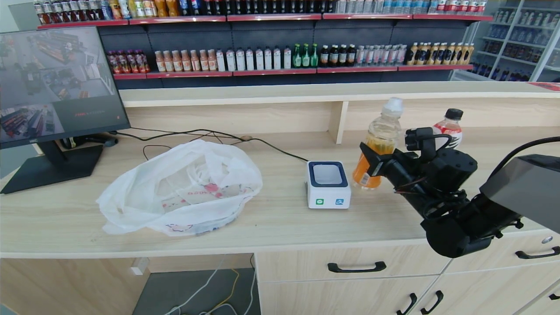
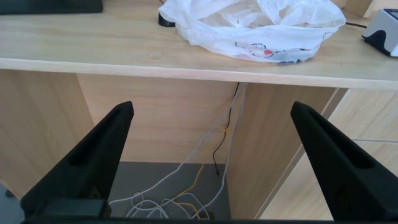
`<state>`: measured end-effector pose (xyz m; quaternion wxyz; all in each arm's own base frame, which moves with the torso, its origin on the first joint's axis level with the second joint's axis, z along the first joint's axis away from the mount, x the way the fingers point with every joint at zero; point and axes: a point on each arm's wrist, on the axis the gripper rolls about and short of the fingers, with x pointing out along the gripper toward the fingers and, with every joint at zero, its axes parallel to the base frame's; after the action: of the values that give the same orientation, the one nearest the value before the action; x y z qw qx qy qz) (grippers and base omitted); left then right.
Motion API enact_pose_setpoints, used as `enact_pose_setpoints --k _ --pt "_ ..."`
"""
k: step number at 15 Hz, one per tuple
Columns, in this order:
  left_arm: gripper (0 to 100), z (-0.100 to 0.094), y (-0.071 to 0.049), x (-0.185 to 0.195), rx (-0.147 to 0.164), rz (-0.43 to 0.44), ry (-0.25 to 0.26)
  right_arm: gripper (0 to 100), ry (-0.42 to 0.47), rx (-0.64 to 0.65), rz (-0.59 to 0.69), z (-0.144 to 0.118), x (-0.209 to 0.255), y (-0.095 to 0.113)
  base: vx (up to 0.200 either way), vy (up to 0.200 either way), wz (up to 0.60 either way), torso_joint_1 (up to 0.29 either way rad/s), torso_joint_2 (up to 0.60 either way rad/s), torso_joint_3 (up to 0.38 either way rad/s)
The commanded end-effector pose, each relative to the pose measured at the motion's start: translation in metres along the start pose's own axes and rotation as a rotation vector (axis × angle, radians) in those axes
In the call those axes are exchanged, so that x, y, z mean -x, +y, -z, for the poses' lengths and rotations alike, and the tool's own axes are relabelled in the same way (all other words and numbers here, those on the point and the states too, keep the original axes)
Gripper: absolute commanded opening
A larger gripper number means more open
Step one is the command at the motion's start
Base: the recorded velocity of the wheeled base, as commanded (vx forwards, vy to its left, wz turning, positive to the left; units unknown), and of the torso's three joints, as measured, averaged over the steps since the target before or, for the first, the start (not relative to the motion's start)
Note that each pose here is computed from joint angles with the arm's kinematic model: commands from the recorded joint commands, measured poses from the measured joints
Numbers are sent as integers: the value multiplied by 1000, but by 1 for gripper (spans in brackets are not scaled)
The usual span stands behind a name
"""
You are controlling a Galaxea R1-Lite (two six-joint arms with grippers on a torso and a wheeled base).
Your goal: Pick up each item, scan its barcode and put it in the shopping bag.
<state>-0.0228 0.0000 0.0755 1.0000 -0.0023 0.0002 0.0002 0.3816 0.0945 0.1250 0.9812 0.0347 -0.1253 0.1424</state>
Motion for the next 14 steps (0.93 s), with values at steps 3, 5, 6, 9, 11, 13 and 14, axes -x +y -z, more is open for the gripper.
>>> enact_pose_setpoints --k 3,5,6,9,11,13,14 --pt "100 0 0 0 0 -1 0 0 -20 1 -2 -8 1 1 0 0 0 0 0 0" --pt "100 0 0 0 0 -1 0 0 -29 1 -4 -15 4 2 0 0 0 0 0 0" --pt "100 0 0 0 1 0 0 0 -35 1 -6 -20 7 3 0 0 0 0 0 0" --pt "100 0 0 0 0 0 0 0 -55 4 -8 -43 26 5 0 0 0 0 0 0" --pt "100 0 0 0 0 -1 0 0 -38 -1 -21 -50 42 10 0 0 0 0 0 0" --pt "100 0 0 0 0 0 0 0 -41 17 -40 -66 66 18 0 0 0 0 0 0" --pt "100 0 0 0 1 0 0 0 -33 22 -54 -70 77 23 0 0 0 0 0 0"
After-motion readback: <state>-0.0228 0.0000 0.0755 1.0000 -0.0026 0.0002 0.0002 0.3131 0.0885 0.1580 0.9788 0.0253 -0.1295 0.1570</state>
